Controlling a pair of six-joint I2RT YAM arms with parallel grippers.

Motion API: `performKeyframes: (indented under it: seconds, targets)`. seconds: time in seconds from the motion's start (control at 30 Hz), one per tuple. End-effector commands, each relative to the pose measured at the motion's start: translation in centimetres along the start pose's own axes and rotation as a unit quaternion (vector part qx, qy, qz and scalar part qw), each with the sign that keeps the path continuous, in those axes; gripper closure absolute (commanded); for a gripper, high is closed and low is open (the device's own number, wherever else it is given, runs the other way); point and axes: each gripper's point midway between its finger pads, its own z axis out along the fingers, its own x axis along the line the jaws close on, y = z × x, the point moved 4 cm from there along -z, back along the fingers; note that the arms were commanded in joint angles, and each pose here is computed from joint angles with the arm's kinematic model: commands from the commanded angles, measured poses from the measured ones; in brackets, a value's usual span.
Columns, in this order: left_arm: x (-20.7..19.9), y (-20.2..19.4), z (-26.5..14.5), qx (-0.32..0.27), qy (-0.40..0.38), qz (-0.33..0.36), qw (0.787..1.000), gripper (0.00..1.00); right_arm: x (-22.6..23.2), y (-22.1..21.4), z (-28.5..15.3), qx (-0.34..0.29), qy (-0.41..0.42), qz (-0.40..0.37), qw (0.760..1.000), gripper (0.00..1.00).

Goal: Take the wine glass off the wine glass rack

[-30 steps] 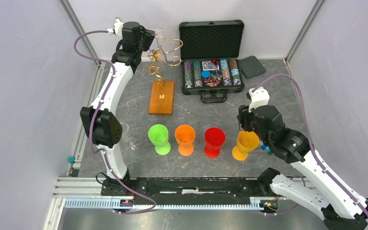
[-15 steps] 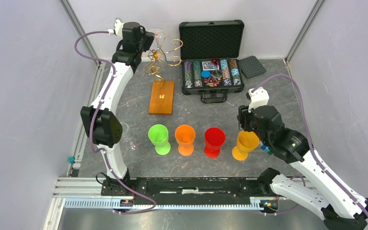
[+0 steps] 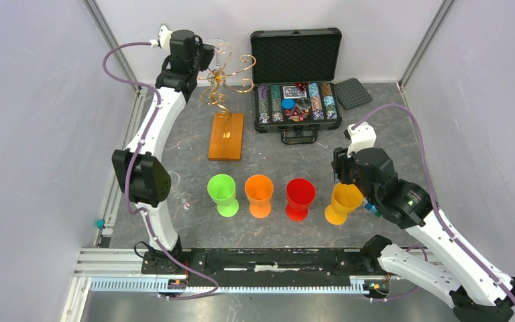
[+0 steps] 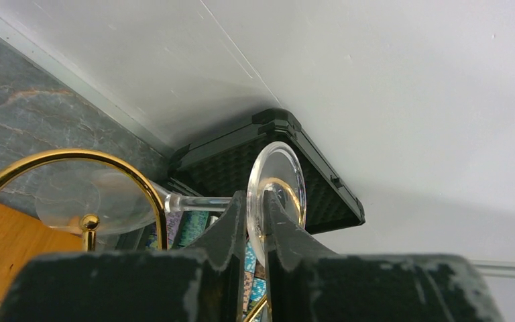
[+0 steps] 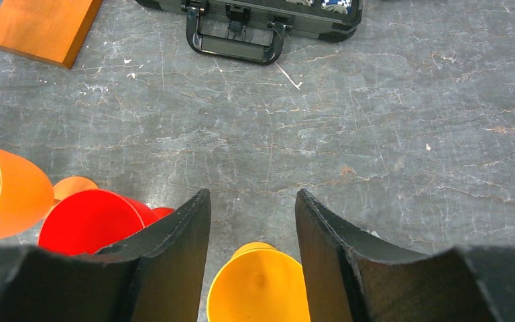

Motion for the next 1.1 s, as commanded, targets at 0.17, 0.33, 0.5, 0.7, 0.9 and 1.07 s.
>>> performKeyframes:
  seconds: [0.17,0.33,0.5,0.7,0.9,1.07]
  targets:
    - [-2.8,2.4,-2.4,-0.029,-0.04,0.007,0.999,0.98,-0.1,0.8,0.0,-0.025,-0.006,0.011,1.0,0.45]
    - [-3.4,2.4,-3.1,-0.028,-0.067,-0.021,0.997,0.98,-0.1,0.7,0.0,-0.023,-0.007,0.011,1.0,0.45]
    - [-4.0,2.4,-3.3,-0.022,-0.107,-0.069,0.992,0.98,-0.2,0.6,-0.1,-0.025,-0.007,0.011,1.0,0.45]
    - [-5.4,2.2,-3.3,0.001,-0.156,-0.09,0.984,0.98,-0.3,0.6,-0.2,-0.028,-0.01,0.013,0.999,0.45]
    - [-5.5,2.4,-4.0,0.012,-0.174,-0.112,0.978,0.98,-0.4,0.6,-0.2,-0.027,-0.011,0.012,1.0,0.45]
    - [-5.7,2.9,-5.0,0.024,-0.183,-0.113,0.976,0.98,-0.3,0.6,-0.2,-0.028,-0.01,0.015,0.999,0.45]
